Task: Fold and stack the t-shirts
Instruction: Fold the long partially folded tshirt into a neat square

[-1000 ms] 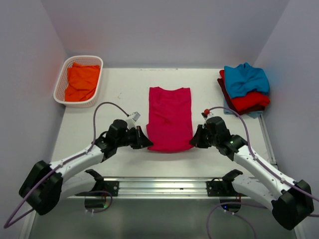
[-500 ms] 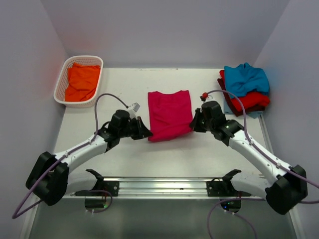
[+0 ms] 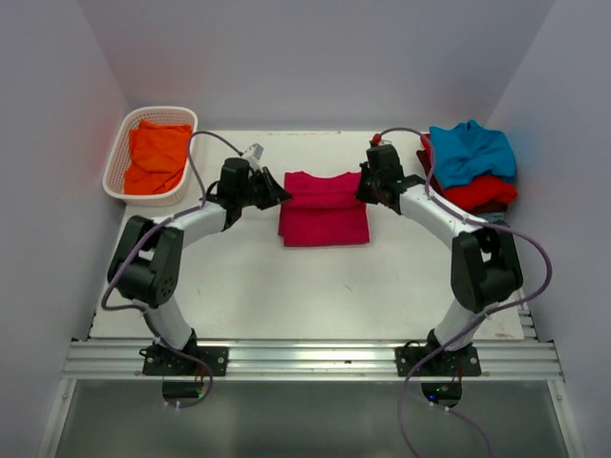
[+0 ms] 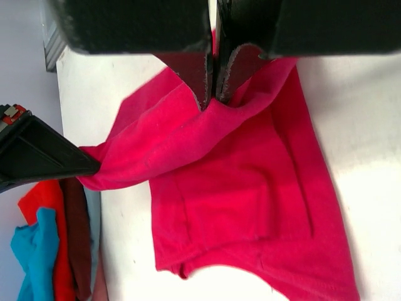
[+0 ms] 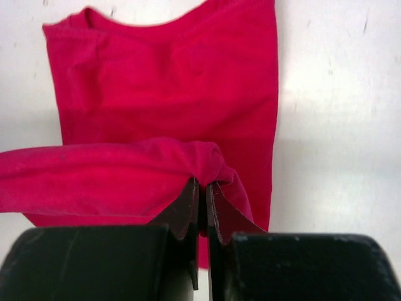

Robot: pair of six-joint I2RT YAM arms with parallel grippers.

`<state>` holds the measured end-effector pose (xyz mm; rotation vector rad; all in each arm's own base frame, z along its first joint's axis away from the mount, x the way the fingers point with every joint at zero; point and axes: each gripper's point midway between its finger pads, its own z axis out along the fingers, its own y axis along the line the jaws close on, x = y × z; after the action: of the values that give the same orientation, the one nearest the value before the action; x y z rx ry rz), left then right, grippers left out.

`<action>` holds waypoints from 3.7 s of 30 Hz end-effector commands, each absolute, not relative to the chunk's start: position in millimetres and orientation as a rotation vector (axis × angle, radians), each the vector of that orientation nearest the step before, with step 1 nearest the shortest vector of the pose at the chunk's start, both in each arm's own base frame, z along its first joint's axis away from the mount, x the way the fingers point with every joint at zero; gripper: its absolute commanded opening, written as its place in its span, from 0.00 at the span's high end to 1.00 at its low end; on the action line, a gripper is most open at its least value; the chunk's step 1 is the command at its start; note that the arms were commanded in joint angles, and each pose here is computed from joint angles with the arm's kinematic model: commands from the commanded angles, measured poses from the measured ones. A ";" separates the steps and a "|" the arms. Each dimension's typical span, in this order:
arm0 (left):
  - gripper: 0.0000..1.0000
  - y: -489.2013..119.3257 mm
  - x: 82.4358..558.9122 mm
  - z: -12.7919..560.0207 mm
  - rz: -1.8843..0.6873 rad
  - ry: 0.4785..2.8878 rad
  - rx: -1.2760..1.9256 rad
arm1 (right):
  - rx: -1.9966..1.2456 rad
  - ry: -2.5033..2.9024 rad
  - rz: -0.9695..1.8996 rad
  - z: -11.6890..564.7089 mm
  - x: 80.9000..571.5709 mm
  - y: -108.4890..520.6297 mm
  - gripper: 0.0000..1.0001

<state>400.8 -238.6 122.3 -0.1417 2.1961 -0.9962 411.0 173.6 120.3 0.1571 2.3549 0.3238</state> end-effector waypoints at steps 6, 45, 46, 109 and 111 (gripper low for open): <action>0.79 -240.1 526.8 93.8 -1.076 2.114 -0.126 | 0.254 2.267 0.247 101.3 525.5 168.6 0.86; 0.67 -370.5 512.8 125.1 -1.839 1.685 -0.134 | 0.345 2.271 0.642 53.7 473.3 131.2 1.00; 0.67 -374.5 518.1 116.5 -1.831 1.716 -0.154 | 0.342 2.271 0.656 51.5 474.3 132.7 1.00; 0.93 -316.1 385.1 28.8 -1.350 2.307 -0.157 | 0.130 2.469 0.922 44.5 306.4 185.0 0.28; 0.94 -315.5 384.6 29.7 -1.344 2.307 -0.169 | 0.136 2.488 0.919 38.6 301.2 186.6 0.27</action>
<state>388.3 -318.6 23.1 -0.1946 2.3145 -1.3902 309.3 188.1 52.5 0.1355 2.4445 0.9730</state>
